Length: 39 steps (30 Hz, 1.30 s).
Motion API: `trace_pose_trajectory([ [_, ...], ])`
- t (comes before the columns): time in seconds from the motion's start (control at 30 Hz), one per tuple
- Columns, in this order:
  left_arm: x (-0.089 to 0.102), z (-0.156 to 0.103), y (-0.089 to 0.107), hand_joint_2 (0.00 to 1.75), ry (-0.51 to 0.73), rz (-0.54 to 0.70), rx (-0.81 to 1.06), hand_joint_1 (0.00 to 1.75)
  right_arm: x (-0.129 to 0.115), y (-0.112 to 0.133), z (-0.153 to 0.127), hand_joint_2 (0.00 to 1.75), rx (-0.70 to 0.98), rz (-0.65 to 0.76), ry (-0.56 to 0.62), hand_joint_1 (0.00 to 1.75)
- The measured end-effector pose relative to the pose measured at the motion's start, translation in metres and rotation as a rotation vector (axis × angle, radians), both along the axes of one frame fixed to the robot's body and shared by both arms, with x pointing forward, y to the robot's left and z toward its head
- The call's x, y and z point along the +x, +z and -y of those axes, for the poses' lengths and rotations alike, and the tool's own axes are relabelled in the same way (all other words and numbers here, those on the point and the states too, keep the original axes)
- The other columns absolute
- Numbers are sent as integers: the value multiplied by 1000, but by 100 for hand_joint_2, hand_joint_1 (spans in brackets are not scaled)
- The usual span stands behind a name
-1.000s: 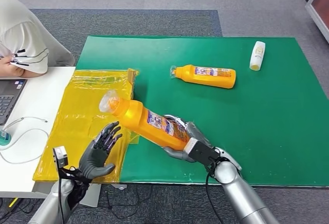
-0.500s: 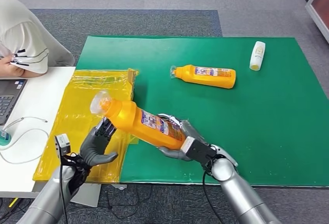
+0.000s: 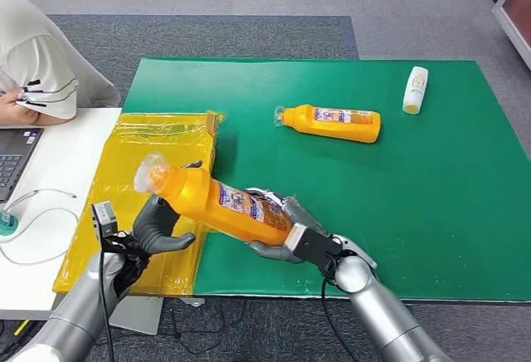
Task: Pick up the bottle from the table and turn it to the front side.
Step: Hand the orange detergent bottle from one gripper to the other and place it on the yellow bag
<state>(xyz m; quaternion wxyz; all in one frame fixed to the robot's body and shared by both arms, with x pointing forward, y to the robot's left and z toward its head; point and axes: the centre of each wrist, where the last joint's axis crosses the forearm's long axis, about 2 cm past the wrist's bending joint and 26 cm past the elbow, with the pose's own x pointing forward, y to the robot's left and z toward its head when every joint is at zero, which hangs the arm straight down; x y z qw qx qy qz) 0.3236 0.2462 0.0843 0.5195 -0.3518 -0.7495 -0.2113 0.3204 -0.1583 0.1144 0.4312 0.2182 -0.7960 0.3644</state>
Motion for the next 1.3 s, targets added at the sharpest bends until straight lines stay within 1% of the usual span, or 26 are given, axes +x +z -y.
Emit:
trace_pose_trajectory([
  [0.37,12,11,15,175,-55,31,-32,0,1,-2,-13,175,-4,-25,28,175],
  [0.57,12,16,16,175,-69,28,-48,0,1,-3,-18,175,-58,0,-3,175],
  [1.07,12,19,14,175,-78,14,-68,0,-1,-1,-29,175,-80,27,-22,175],
  [1.1,12,19,14,175,-78,13,-69,18,-1,-1,-30,175,-82,31,-27,175],
  [1.2,11,19,13,175,-77,8,-74,149,-2,0,-32,175,-86,40,-40,175],
  [1.23,11,19,13,175,-79,6,-77,175,-2,0,-32,175,-88,42,-44,175],
  [1.3,11,19,12,175,-83,-1,-83,175,-3,0,-33,175,-90,45,-49,175],
])
